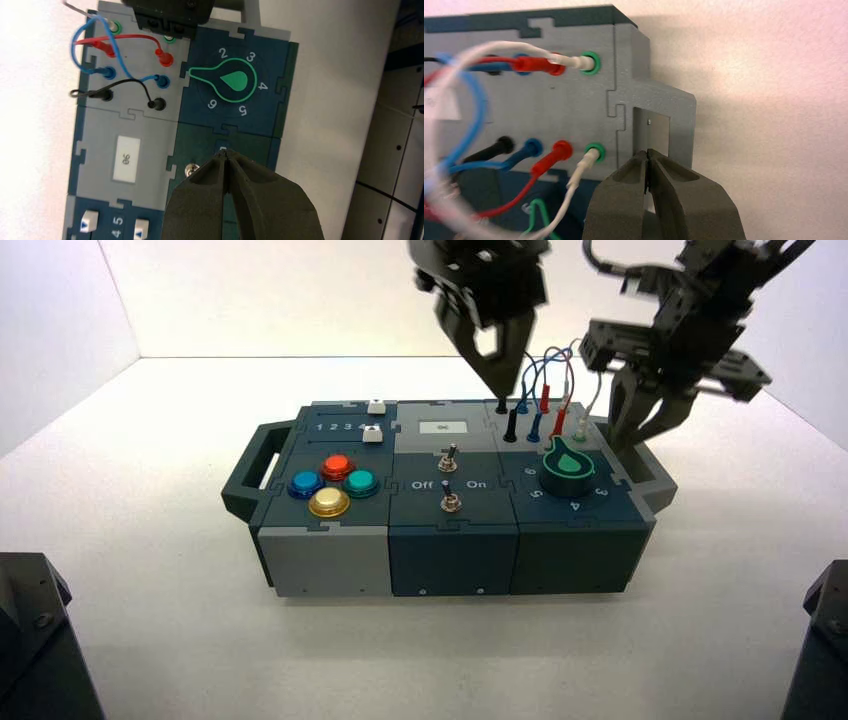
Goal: Flip the bottom switch off with the left gripper.
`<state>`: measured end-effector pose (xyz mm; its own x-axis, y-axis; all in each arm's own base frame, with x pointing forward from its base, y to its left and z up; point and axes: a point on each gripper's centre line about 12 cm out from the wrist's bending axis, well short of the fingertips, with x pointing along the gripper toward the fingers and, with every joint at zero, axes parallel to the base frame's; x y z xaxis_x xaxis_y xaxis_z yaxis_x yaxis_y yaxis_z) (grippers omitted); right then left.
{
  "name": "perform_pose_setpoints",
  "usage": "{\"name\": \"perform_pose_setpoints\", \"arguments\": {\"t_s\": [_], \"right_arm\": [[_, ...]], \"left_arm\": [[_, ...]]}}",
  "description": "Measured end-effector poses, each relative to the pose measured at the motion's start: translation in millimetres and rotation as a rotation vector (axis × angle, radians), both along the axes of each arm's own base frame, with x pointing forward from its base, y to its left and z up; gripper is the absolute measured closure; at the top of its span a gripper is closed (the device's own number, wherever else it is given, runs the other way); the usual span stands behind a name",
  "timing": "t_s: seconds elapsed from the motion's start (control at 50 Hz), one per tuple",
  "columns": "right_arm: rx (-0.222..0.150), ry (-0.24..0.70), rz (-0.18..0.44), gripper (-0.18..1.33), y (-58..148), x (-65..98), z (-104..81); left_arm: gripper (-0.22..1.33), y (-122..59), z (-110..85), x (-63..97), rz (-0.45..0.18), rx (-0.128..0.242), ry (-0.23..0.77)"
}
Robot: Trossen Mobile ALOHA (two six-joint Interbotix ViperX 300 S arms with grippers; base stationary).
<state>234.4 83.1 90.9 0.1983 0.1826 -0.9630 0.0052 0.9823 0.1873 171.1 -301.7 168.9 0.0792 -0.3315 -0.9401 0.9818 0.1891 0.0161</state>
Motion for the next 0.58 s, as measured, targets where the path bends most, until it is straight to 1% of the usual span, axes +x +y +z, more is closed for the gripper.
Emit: {"name": "perform_pose_setpoints", "arguments": {"t_s": [0.1, 0.22, 0.26, 0.28, 0.42, 0.48, 0.58], "right_arm": [[-0.002, 0.004, 0.009, 1.29, 0.1, -1.4, 1.9], [-0.02, 0.017, 0.031, 1.29, -1.8, -3.3, 0.3], [-0.022, 0.017, 0.037, 1.29, -1.8, -3.9, -0.1], [-0.023, 0.019, 0.037, 1.29, -1.9, -4.4, -0.4], [-0.032, 0.038, 0.048, 1.29, -3.2, -10.6, -4.6], [-0.034, 0.035, 0.054, 1.29, -3.0, -10.7, -4.3], [-0.037, 0.037, 0.06, 1.29, -3.3, -11.0, -4.4]], "left_arm": [[1.28, 9.3, 3.8, 2.0, 0.021, -0.004, 0.0], [1.27, 18.2, 3.0, 1.3, 0.044, 0.017, 0.021], [1.28, 19.8, 2.9, 0.7, 0.047, 0.022, 0.025], [1.27, 22.5, 1.8, -1.3, 0.048, 0.033, 0.034], [1.28, 31.7, -0.8, -8.5, 0.045, 0.063, 0.057], [1.27, 34.6, -1.2, -10.3, 0.044, 0.07, 0.061], [1.28, 36.1, -0.7, -11.4, 0.043, 0.071, 0.062]]}}
